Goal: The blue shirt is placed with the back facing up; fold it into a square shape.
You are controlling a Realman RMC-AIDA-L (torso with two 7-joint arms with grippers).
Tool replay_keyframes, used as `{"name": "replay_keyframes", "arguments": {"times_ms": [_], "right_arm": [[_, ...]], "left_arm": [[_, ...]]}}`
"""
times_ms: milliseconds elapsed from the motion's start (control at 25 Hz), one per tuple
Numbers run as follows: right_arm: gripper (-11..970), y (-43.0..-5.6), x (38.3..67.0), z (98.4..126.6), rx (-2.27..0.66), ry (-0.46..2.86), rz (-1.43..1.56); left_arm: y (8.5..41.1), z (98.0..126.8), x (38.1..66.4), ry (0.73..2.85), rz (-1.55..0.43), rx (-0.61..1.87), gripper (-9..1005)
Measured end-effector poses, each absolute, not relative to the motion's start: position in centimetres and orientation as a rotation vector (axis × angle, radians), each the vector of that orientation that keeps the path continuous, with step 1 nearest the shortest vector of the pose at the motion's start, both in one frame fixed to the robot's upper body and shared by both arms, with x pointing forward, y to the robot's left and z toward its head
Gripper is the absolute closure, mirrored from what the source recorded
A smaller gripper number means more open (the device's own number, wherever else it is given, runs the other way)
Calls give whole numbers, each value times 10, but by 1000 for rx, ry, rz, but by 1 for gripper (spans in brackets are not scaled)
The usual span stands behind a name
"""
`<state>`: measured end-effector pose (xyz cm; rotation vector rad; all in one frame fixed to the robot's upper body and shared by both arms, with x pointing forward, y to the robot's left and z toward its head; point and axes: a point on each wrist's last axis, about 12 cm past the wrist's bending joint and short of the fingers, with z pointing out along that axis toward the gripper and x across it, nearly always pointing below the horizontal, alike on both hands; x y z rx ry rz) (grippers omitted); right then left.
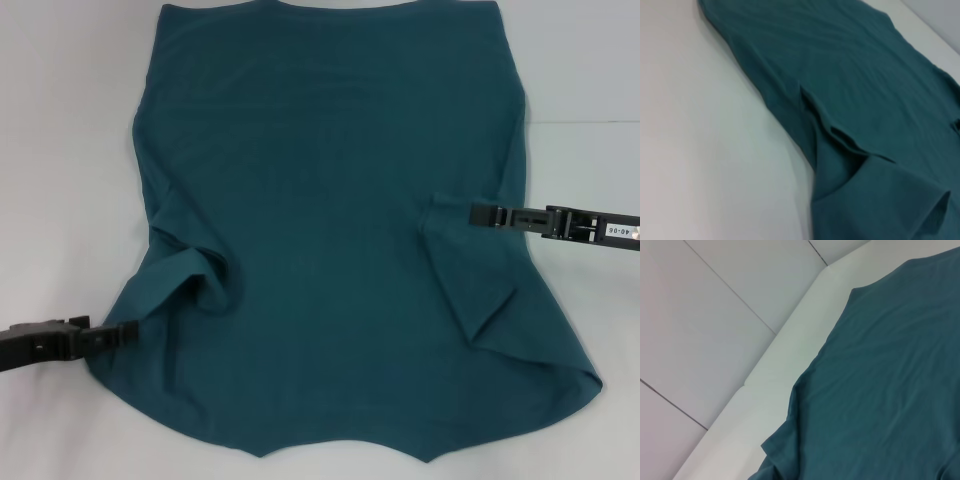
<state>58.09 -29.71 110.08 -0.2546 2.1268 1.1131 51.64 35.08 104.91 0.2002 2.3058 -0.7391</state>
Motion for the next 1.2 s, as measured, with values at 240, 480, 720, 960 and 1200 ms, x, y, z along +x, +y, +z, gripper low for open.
{"name": "replay_keyframes", "arguments": {"times_ms": [240,480,720,960,1200], "right_arm": [[49,-298,582,1103,-253,2118,1114],[48,-299,582,1103,-252,2118,1116],[49,-300,581,1103,-246,2120,1114],[51,-300,580,1102,-243,2121,1116],[53,-301,581,1103,-240,2122,1116]], "left_arm": [[350,1049,514,2319,-755,218,63],[346,1051,511,2332,-799,269,64],[341,1058,510,2325,-868,331,64],[333,1068,512,2301,-954,417,64],[330,1070,510,2312,-988,456,63]]}}
